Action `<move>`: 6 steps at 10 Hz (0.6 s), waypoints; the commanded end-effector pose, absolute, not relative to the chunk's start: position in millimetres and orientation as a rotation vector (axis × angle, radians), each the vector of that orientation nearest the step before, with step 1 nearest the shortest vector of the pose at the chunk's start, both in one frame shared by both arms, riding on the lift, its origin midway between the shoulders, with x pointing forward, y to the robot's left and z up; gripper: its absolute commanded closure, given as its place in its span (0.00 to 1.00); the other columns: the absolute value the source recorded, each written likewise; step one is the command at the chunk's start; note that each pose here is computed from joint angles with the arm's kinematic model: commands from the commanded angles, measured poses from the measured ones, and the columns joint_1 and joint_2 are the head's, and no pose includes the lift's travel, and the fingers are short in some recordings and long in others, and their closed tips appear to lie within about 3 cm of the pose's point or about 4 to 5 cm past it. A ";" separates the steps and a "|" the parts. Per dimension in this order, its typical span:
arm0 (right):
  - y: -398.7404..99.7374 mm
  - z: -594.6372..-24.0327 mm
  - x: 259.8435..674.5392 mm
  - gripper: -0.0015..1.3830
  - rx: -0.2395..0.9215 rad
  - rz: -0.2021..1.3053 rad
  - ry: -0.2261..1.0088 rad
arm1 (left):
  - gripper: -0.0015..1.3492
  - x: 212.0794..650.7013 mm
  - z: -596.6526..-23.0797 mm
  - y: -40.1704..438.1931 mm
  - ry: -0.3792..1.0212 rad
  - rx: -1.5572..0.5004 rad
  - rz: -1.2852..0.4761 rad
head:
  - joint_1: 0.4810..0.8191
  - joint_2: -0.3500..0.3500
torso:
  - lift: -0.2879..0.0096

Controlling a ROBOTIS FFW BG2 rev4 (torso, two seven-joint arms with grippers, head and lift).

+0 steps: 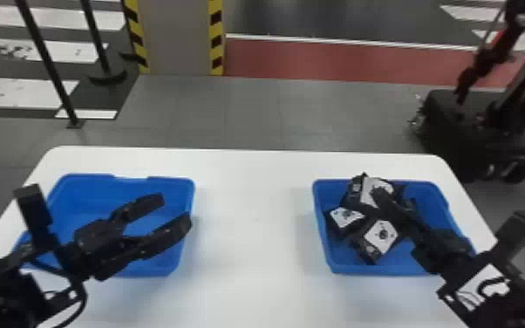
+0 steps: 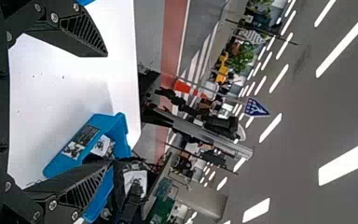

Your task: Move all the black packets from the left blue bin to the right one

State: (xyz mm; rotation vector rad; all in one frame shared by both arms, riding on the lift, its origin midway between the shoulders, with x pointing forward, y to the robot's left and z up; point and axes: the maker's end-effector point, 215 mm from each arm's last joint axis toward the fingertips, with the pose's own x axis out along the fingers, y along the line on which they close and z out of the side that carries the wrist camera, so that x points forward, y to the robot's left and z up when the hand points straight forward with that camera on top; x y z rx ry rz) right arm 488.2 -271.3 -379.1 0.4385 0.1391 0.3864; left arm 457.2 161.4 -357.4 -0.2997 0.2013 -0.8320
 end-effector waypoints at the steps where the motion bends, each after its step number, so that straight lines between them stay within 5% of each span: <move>1: -312.7 -403.1 486.3 0.92 0.397 0.310 0.193 | 0.13 447.0 -351.4 185.0 0.163 -0.277 -0.785 | 0.63 0.32 | 0.60; 2: -321.2 -423.6 484.3 0.86 0.397 0.281 0.251 | 0.13 441.4 -350.5 195.8 0.158 -0.269 -0.760 | 0.63 0.30 | 0.60; 4: -342.1 -433.2 483.7 0.07 0.295 0.221 0.281 | 0.13 437.9 -344.3 200.9 0.123 -0.260 -0.746 | 0.63 0.28 | 0.60; 5: -350.0 -400.4 481.6 0.03 0.171 0.182 0.213 | 0.13 438.7 -335.8 206.1 0.085 -0.244 -0.732 | 0.63 0.27 | 0.60; 6: -351.8 -361.8 470.2 0.12 0.077 0.124 0.146 | 0.13 435.2 -329.6 216.8 0.056 -0.225 -0.701 | 0.63 0.26 | 0.60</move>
